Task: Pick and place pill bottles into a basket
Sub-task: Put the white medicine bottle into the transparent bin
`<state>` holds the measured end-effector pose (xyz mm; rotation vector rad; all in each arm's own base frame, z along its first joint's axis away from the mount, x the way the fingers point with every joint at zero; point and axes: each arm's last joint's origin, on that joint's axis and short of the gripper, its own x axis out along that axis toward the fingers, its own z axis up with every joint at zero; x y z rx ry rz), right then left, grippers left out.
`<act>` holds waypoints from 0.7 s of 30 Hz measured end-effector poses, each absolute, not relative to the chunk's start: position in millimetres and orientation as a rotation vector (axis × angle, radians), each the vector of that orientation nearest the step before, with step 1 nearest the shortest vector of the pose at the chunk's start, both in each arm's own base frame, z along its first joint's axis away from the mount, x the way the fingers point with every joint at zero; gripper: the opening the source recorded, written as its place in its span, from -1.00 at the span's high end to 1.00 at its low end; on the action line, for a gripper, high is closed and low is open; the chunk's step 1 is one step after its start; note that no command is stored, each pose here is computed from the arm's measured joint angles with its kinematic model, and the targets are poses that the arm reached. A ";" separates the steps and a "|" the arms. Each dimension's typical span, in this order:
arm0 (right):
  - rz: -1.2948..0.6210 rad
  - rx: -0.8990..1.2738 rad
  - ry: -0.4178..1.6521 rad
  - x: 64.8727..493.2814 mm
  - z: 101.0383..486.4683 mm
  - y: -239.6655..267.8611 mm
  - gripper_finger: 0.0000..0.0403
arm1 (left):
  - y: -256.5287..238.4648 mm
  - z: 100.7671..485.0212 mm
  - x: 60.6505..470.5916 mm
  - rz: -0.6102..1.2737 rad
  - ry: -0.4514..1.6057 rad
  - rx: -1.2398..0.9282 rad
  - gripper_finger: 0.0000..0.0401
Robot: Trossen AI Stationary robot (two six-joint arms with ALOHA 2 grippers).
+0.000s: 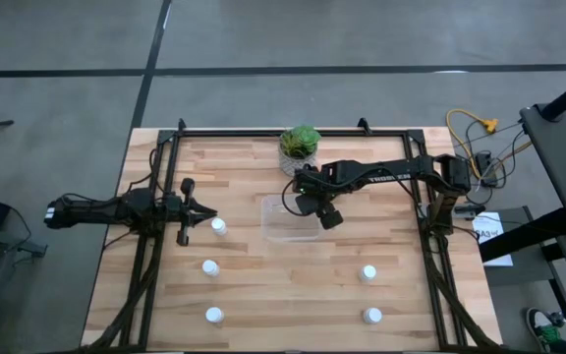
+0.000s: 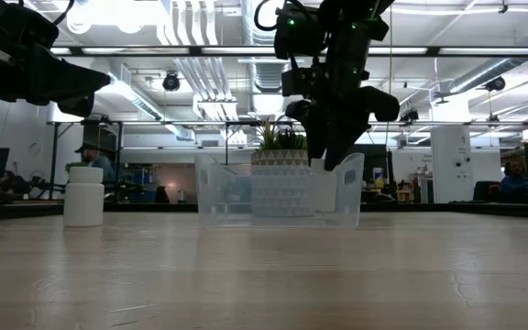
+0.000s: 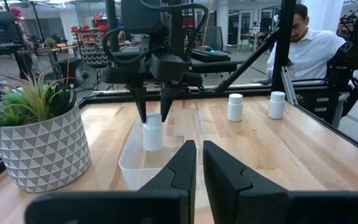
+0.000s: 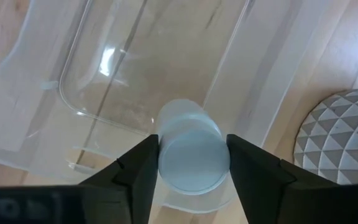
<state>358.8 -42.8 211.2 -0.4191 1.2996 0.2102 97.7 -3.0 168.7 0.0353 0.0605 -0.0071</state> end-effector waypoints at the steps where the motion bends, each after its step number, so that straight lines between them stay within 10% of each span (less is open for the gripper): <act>1: 0.210 -0.418 1.300 358.7 211.1 -42.7 0.12 | -3.0 168.7 97.7 -0.007 0.060 0.035 0.94; 21: 0.202 -0.414 1.303 358.6 211.1 -42.8 0.08 | -3.0 168.7 97.7 -0.007 0.060 0.035 0.94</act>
